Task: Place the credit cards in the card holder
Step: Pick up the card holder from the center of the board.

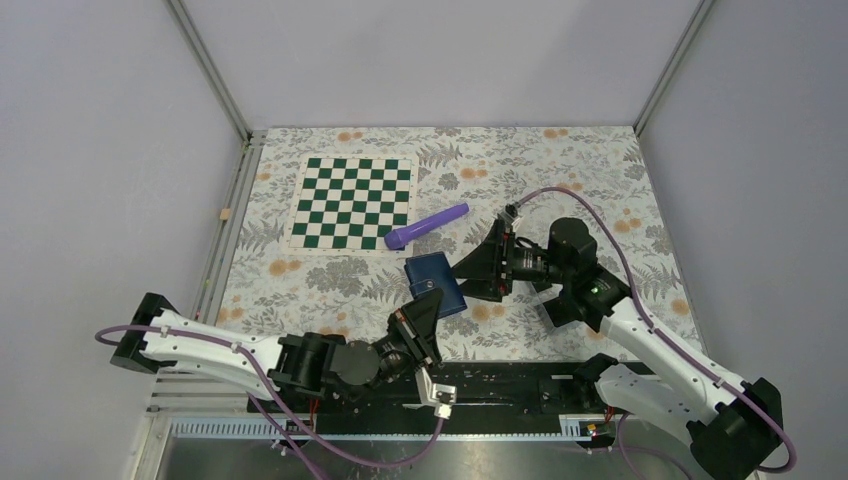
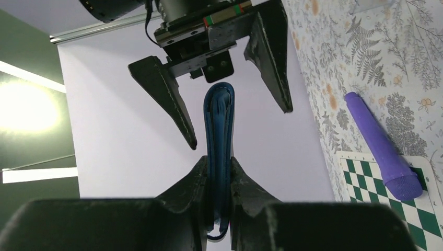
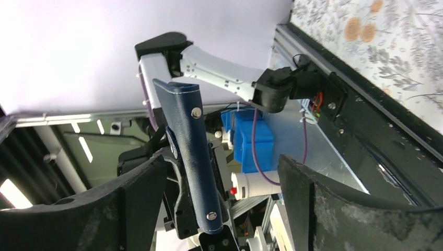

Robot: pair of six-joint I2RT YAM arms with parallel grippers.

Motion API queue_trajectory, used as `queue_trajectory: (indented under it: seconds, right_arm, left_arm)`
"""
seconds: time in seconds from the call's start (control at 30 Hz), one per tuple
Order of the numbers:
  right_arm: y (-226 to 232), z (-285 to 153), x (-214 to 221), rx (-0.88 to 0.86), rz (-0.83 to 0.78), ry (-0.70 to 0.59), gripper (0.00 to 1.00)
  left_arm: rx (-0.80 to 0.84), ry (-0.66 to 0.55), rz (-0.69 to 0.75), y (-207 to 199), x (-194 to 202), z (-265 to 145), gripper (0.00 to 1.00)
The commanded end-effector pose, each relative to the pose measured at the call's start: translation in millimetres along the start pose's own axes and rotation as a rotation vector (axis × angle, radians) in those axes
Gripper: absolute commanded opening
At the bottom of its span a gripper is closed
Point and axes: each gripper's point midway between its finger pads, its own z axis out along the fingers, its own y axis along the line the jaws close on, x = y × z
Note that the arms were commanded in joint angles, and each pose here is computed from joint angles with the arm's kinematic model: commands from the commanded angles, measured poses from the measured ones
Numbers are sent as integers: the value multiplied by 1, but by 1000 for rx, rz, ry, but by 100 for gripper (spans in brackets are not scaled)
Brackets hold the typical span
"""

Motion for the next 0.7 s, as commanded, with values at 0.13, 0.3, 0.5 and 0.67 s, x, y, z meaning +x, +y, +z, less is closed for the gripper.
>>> queue_trajectory:
  seconds: [0.13, 0.3, 0.5, 0.67]
  right_arm:
    - [50, 3, 22, -254, -102, 122, 75]
    - [62, 4, 20, -314, -102, 127, 57]
    - [58, 5, 23, -267, -129, 158, 14]
    - [49, 4, 26, -227, -156, 153, 0]
  left_arm:
    - [-93, 58, -55, 26, 5, -7, 0]
    - [-93, 59, -60, 25, 3, -9, 0]
    - [-90, 55, -70, 22, 0, -10, 0]
    - [-109, 60, -101, 21, 1, -11, 58]
